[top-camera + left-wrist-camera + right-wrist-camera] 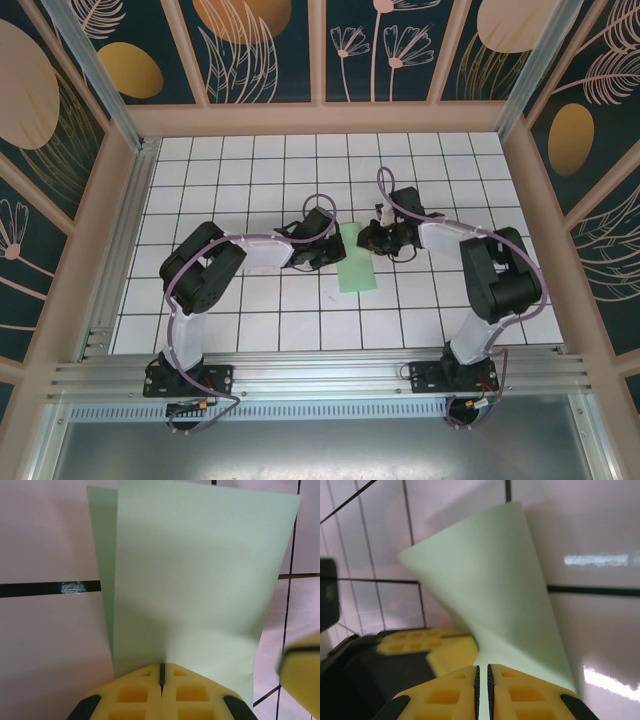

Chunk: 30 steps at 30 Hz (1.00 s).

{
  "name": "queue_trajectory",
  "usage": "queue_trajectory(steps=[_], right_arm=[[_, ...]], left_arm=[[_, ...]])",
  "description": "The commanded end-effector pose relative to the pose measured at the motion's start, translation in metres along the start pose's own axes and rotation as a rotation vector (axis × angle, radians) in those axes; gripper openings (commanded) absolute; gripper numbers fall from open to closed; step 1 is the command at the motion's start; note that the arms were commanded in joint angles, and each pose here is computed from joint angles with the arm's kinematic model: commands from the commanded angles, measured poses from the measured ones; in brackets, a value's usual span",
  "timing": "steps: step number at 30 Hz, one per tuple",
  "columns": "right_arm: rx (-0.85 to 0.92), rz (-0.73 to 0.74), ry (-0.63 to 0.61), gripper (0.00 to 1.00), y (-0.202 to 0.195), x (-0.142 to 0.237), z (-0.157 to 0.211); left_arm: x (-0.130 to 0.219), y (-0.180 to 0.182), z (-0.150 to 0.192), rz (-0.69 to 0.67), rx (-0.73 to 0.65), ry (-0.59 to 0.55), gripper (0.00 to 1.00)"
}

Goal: Fold a paper plane with a square sheet of paper (pick it up from the middle)
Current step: Fold the square sheet of paper in half at the center of the table.

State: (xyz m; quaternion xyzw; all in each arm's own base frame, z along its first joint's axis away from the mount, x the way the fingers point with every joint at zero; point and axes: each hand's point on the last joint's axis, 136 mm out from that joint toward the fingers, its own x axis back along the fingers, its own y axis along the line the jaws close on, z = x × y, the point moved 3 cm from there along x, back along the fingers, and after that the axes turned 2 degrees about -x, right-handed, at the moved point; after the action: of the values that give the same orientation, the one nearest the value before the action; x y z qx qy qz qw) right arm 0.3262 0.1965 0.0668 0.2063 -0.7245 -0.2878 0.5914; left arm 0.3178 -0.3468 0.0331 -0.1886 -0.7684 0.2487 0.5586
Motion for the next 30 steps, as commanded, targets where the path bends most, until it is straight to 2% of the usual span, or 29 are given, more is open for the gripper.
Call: queue_trajectory(steps=[1,7,10,13,20,26,30], right_arm=[[-0.002,0.027,-0.017,0.16,-0.01,-0.013,-0.016],[-0.1,0.011,-0.033,0.15,-0.036,-0.014,-0.02],[-0.08,-0.109,-0.026,0.15,-0.007,-0.005,-0.027],[-0.055,-0.15,-0.047,0.16,0.011,0.003,-0.039],[-0.096,-0.082,-0.023,0.16,-0.01,-0.024,-0.05],[-0.185,0.068,-0.043,0.15,-0.04,-0.035,-0.057],[-0.164,0.019,-0.1,0.15,-0.023,-0.022,-0.066]], left_arm=[[-0.018,0.091,0.045,-0.33,0.024,0.132,0.05],[-0.017,0.095,0.048,-0.337,0.025,0.14,0.05],[-0.017,0.096,0.049,-0.341,0.021,0.143,0.05],[-0.018,0.095,0.048,-0.339,0.019,0.143,0.05],[-0.019,0.095,0.048,-0.342,0.015,0.149,0.05],[-0.018,0.096,0.049,-0.345,0.015,0.15,0.05],[-0.017,0.098,0.051,-0.35,0.017,0.152,0.05]])
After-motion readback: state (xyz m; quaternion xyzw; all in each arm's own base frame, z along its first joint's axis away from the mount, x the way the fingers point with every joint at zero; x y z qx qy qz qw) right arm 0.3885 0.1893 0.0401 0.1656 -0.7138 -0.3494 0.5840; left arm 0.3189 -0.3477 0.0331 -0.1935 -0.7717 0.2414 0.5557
